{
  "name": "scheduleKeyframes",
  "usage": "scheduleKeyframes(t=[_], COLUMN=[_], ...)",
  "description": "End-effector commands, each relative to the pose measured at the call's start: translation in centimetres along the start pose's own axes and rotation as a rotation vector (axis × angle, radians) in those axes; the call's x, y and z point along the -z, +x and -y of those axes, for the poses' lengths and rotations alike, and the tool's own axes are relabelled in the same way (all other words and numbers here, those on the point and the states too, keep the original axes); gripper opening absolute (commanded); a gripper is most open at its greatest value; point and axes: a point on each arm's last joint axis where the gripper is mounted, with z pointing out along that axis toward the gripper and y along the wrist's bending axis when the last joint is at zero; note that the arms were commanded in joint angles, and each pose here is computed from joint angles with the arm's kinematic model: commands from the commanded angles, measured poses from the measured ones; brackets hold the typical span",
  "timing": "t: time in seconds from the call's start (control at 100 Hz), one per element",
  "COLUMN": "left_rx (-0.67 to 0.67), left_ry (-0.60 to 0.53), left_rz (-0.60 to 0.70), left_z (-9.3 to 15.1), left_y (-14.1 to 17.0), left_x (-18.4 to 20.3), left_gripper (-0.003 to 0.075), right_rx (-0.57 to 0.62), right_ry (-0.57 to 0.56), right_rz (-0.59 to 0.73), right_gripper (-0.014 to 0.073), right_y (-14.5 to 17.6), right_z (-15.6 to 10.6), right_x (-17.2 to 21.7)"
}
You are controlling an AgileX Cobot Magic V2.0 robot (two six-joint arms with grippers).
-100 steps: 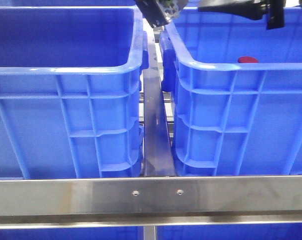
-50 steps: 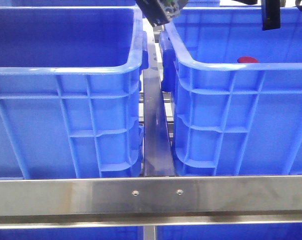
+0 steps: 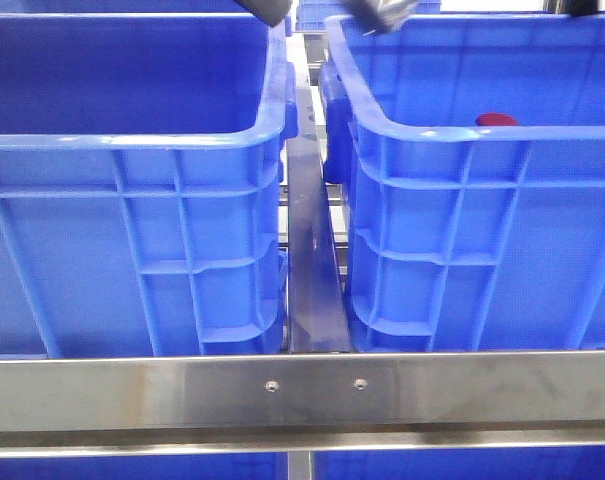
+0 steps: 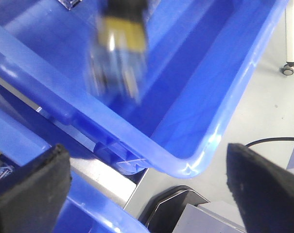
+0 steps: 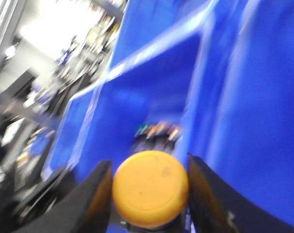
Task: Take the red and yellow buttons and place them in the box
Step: 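Lower the yellow button into the bin beside the red one and release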
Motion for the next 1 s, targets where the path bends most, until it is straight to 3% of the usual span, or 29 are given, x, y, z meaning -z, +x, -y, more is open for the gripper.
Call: scheduleKeyframes(t=[0.0,0.29,0.46,0.66,0.99], left_rx=[-0.001,0.008,0.008,0.008,0.008], left_ry=[0.014,0.024,0.024,0.024,0.023], left_rz=[0.113,0.12,0.12,0.12,0.122], left_z=[1.0,1.1,1.1,1.1,1.1], left_y=[-1.3,-1.4,-1.4,-1.4,-1.4], left_x=[2.1,2.1,2.1,2.1,2.1], left_gripper=[0.0578,0.0501,0.0456,0.0417,0.0398], right_rx=[0.122,0.496,0.556,0.51,0.547], right_ry=[0.004,0.425,0.635,0.708,0.768], right_rz=[0.137,0.278,0.287,0.226,0.165], right_gripper=[0.0281,0.0281,0.0281,0.0281,0.0281], right_y=[-3.0,-6.4,-7.0,-7.4,-9.2], right_z=[-1.3,2.0,4.7,8.8,13.7], right_x=[1.7,3.9,4.2,2.2,-0.8])
